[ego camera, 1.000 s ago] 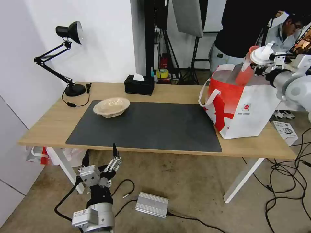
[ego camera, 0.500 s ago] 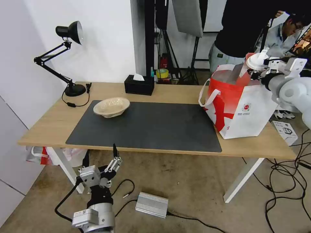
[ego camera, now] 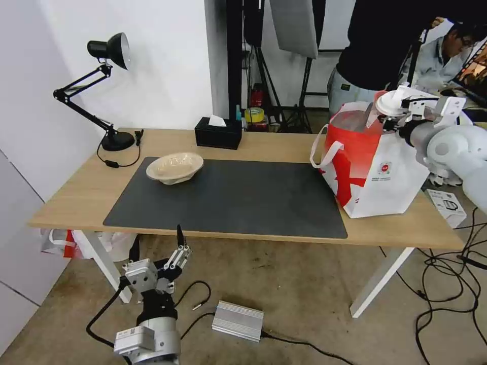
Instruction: Pick up the trash from the table and place it into the takeout bag.
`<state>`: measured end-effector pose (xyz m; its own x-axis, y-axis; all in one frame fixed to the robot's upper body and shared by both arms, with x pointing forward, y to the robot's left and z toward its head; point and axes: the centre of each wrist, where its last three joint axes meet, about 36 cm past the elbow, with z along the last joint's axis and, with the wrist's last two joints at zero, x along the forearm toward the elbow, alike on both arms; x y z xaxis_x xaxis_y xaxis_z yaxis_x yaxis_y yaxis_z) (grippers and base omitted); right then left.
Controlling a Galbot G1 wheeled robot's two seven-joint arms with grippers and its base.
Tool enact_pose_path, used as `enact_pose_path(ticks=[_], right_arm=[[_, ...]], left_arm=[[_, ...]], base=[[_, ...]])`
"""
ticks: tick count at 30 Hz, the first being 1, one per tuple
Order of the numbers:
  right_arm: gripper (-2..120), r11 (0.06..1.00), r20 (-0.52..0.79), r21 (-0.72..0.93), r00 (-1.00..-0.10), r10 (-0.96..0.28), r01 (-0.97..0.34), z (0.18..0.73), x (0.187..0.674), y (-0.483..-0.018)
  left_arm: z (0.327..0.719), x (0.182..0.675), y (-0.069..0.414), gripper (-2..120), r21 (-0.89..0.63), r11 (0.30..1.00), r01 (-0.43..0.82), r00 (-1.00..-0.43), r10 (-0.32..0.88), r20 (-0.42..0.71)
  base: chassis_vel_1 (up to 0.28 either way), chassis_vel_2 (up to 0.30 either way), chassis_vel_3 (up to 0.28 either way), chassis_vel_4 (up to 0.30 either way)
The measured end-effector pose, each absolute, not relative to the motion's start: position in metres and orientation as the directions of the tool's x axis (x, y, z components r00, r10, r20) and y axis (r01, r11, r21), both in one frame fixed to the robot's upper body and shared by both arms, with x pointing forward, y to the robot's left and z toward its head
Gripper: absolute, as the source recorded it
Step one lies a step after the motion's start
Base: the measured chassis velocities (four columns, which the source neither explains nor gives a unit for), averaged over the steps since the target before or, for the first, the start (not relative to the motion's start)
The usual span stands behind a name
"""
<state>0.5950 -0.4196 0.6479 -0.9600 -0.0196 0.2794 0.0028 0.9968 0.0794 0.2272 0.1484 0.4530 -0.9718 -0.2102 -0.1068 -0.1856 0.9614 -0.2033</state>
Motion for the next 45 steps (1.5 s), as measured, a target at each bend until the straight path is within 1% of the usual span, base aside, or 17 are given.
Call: enact_pose_path(ticks=[3, 4, 6, 9, 10, 13, 15, 16, 17, 18, 20, 23, 25, 27, 28, 30, 45], right_arm=[[4, 0.997, 0.306, 0.076, -0.952, -0.027, -0.003, 0.647, 0.593, -0.419], [10, 0.997, 0.314, 0.075, -0.949, -0.025, -0.001, 0.647, 0.593, -0.418], [12, 0.997, 0.318, 0.076, -0.948, -0.022, 0.002, 0.647, 0.592, -0.417], [26, 0.996, 0.355, 0.08, -0.935, -0.003, 0.027, 0.65, 0.59, -0.41], [26, 0.996, 0.355, 0.08, -0.935, -0.003, 0.027, 0.65, 0.59, -0.41], [38, 0.996, 0.375, 0.078, -0.927, 0.008, 0.04, 0.652, 0.59, -0.405], [40, 0.996, 0.376, 0.078, -0.926, 0.008, 0.04, 0.652, 0.59, -0.405], [48, 0.996, 0.378, 0.077, -0.926, 0.008, 0.04, 0.652, 0.589, -0.404], [50, 0.996, 0.378, 0.076, -0.926, 0.008, 0.04, 0.653, 0.589, -0.404], [57, 0.996, 0.378, 0.075, -0.926, 0.008, 0.039, 0.653, 0.589, -0.404], [59, 0.997, 0.377, 0.073, -0.926, 0.006, 0.036, 0.654, 0.588, -0.402], [78, 0.998, 0.376, 0.06, -0.927, 0.005, 0.03, 0.657, 0.584, -0.397], [82, 0.998, 0.375, 0.056, -0.927, 0.007, 0.03, 0.658, 0.583, -0.396], [88, 0.998, 0.375, 0.049, -0.927, 0.013, 0.034, 0.66, 0.582, -0.395], [88, 0.998, 0.375, 0.049, -0.927, 0.013, 0.034, 0.66, 0.582, -0.395], [99, 0.998, 0.374, 0.045, -0.927, 0.018, 0.037, 0.662, 0.581, -0.394], [100, 0.999, 0.338, 0.047, -0.941, 0.006, 0.023, 0.671, 0.577, -0.39]], left_arm=[[0.453, 0.228, 0.148, 100, -0.205, 0.961, -0.187, -0.971, -0.212, -0.107], [0.453, 0.228, 0.148, 100, -0.205, 0.961, -0.187, -0.971, -0.212, -0.107], [0.453, 0.227, 0.148, 100, -0.205, 0.961, -0.187, -0.971, -0.212, -0.107], [0.452, 0.227, 0.148, 100, -0.205, 0.961, -0.186, -0.972, -0.211, -0.106], [0.452, 0.227, 0.148, 100, -0.205, 0.961, -0.186, -0.972, -0.211, -0.106], [0.452, 0.227, 0.148, 100, -0.205, 0.961, -0.186, -0.972, -0.21, -0.106], [0.452, 0.227, 0.148, 100, -0.205, 0.961, -0.186, -0.972, -0.21, -0.106], [0.452, 0.227, 0.148, 100, -0.205, 0.961, -0.184, -0.972, -0.209, -0.106], [0.452, 0.227, 0.148, 100, -0.205, 0.961, -0.184, -0.972, -0.209, -0.106], [0.452, 0.227, 0.148, 100, -0.205, 0.961, -0.183, -0.972, -0.208, -0.107], [0.452, 0.226, 0.148, 100, -0.205, 0.962, -0.182, -0.972, -0.207, -0.107], [0.453, 0.226, 0.148, 100, -0.203, 0.962, -0.18, -0.973, -0.205, -0.11], [0.453, 0.226, 0.149, 100, -0.203, 0.963, -0.18, -0.972, -0.205, -0.112], [0.455, 0.226, 0.149, 100, -0.204, 0.962, -0.18, -0.972, -0.206, -0.116], [0.455, 0.226, 0.149, 100, -0.204, 0.962, -0.18, -0.972, -0.206, -0.116], [0.456, 0.226, 0.15, 100, -0.206, 0.962, -0.18, -0.971, -0.206, -0.117], [0.457, 0.225, 0.152, 100, -0.2, 0.962, -0.185, -0.97, -0.211, -0.117]], base=[[0.0, 0.0, 0.0, 0.0], [0.0, 0.0, 0.0, 0.0], [0.0, 0.0, 0.0, 0.0], [0.0, 0.0, 0.0, 0.0], [0.0, 0.0, 0.0, 0.0], [0.0, 0.0, 0.0, 0.0], [0.0, 0.0, 0.0, 0.0], [0.0, 0.0, 0.0, 0.0], [0.0, 0.0, 0.0, 0.0], [0.0, 0.0, 0.0, 0.0], [0.0, 0.0, 0.0, 0.0], [0.0, 0.0, 0.0, 0.0], [0.0, 0.0, 0.0, 0.0], [0.0, 0.0, 0.0, 0.0], [0.0, 0.0, 0.0, 0.0], [0.0, 0.0, 0.0, 0.0], [0.0, 0.0, 0.0, 0.0]])
